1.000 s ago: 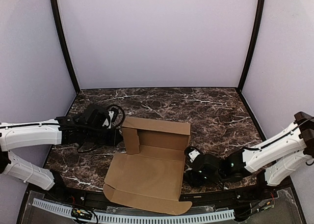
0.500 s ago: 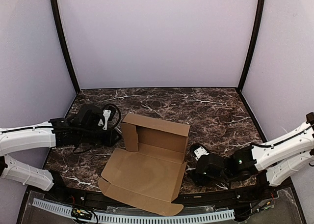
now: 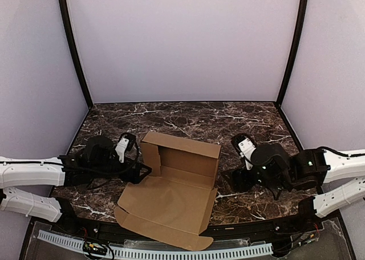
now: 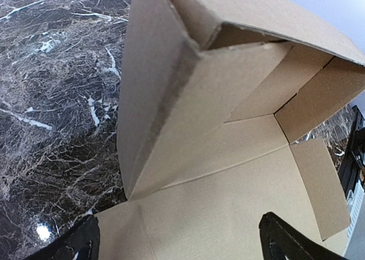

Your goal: Fold the paper box

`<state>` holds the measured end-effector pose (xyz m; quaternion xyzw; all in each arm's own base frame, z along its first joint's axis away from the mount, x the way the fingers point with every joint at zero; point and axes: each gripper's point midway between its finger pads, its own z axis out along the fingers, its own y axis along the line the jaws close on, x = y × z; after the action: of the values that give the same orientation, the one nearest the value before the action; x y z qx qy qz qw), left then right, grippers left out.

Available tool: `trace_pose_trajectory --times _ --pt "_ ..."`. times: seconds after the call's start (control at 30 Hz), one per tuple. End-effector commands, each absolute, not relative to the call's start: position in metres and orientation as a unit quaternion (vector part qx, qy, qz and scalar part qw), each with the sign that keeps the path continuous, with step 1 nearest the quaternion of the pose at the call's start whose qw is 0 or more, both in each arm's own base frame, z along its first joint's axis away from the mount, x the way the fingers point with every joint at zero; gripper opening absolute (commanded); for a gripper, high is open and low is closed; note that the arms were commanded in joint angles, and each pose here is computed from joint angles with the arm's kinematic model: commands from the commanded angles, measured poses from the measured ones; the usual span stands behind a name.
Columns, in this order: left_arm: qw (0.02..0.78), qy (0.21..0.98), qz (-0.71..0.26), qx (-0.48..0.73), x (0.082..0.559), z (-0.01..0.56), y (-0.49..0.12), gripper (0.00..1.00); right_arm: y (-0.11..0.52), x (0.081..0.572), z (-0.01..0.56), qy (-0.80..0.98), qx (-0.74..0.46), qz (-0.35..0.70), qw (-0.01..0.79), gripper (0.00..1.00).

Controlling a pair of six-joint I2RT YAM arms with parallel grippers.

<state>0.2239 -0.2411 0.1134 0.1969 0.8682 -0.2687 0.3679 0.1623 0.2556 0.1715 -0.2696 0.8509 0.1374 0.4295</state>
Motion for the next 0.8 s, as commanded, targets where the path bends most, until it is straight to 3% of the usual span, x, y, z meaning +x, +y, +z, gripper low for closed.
trace_pose_trajectory --times 0.0,0.4,0.77 --pt "0.446 0.834 -0.264 0.191 0.242 0.133 -0.240 0.99 0.260 0.175 0.208 0.823 -0.284 0.136 0.472 0.88" --pt "0.473 0.817 -0.268 0.192 0.255 0.121 -0.250 0.97 0.305 0.208 0.297 0.755 -0.340 0.171 0.534 0.91" --pt "0.496 0.794 -0.288 0.201 0.271 0.110 -0.272 0.89 0.326 0.215 0.318 0.731 -0.372 0.200 0.535 0.91"
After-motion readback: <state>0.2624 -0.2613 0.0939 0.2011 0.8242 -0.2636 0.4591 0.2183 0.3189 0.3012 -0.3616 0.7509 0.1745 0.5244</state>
